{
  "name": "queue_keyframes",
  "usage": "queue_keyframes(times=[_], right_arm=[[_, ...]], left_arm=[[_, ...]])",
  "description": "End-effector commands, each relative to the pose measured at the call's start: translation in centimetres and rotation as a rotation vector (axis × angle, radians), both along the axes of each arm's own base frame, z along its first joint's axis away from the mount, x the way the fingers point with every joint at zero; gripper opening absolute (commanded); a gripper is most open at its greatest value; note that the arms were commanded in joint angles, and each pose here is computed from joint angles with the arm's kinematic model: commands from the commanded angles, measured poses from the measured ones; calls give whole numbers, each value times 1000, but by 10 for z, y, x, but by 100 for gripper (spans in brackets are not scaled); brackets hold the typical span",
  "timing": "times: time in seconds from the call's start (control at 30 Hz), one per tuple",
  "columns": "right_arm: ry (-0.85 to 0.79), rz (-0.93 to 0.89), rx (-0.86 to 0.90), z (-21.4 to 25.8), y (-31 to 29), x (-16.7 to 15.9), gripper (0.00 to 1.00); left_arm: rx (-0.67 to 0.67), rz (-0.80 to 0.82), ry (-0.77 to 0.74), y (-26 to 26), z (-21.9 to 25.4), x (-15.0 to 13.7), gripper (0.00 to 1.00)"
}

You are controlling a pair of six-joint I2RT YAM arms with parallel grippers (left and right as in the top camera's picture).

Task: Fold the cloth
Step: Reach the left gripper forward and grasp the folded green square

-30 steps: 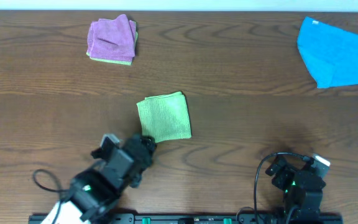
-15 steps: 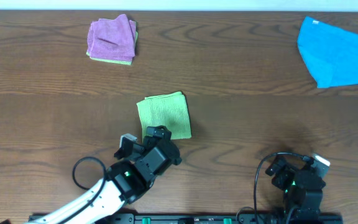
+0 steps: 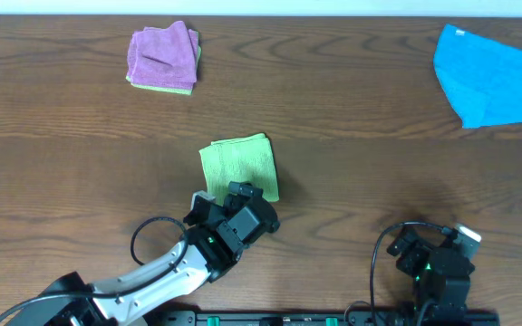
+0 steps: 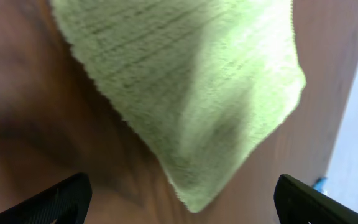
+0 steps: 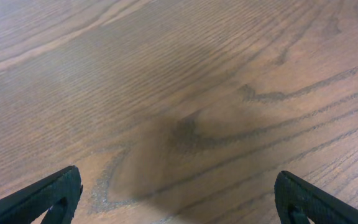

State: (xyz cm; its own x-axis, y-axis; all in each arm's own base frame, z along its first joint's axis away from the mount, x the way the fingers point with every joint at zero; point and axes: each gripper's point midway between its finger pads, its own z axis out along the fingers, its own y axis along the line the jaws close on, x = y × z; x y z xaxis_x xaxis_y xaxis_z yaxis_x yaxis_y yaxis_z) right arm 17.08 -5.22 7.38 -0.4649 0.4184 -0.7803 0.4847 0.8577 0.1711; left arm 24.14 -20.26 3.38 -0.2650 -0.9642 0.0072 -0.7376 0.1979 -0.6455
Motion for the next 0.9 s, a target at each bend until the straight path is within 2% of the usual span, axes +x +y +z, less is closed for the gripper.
queue_keyframes(times=[0.0, 0.3, 0.57, 0.87], right_arm=[[-1, -17, 4, -3, -2, -1, 99], [-1, -17, 4, -3, -2, -1, 99], [-1, -17, 4, -3, -2, -1, 99], [-1, -17, 4, -3, -2, -1, 99]], left_arm=[[-19, 38, 35, 2, -6, -5, 95], [53, 94, 24, 14, -25, 6, 95], [76, 159, -51, 21, -31, 26, 95], [185, 230, -123, 41, -36, 35, 99]])
